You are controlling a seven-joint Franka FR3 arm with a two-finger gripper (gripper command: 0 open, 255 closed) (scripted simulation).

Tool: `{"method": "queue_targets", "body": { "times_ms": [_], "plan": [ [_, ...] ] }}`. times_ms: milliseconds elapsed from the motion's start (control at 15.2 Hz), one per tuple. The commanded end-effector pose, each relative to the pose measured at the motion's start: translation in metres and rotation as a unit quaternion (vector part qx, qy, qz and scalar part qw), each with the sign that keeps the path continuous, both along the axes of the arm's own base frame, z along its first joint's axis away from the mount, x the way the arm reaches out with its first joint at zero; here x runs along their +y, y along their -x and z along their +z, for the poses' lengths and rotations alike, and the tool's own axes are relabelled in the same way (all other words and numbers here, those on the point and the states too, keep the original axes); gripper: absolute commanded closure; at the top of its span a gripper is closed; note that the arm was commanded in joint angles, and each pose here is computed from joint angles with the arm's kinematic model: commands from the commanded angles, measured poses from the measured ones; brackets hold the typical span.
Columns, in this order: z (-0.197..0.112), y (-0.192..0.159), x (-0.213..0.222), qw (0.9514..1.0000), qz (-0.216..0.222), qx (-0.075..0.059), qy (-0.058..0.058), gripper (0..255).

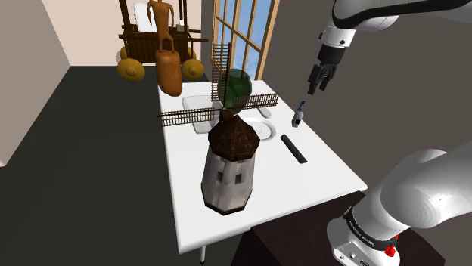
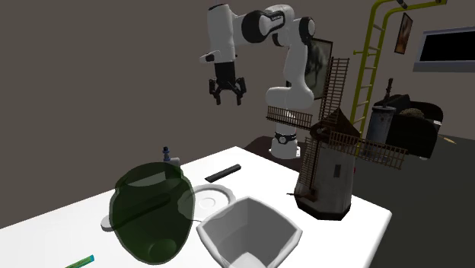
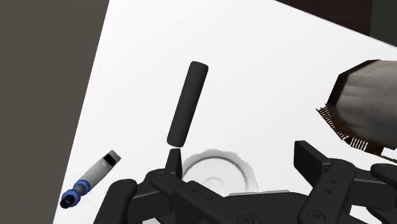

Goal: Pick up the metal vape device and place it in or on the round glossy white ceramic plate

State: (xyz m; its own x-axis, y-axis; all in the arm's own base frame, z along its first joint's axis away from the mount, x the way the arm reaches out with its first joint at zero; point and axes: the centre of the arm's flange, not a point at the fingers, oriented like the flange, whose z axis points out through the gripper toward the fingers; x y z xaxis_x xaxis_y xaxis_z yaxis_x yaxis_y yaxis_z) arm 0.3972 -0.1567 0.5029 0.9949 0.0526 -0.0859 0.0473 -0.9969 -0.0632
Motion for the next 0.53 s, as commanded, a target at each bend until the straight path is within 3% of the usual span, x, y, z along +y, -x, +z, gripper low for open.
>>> {"method": "queue_targets", "body": {
  "times_ms": [0,462],
  "plan": [
    [-0.015,-0.012,-0.022,1.0,0.001,0.0,-0.001,0],
    [-0.063,-0.053,-0.092,1.0,0.003,0.002,-0.008,0]
  ]
}}
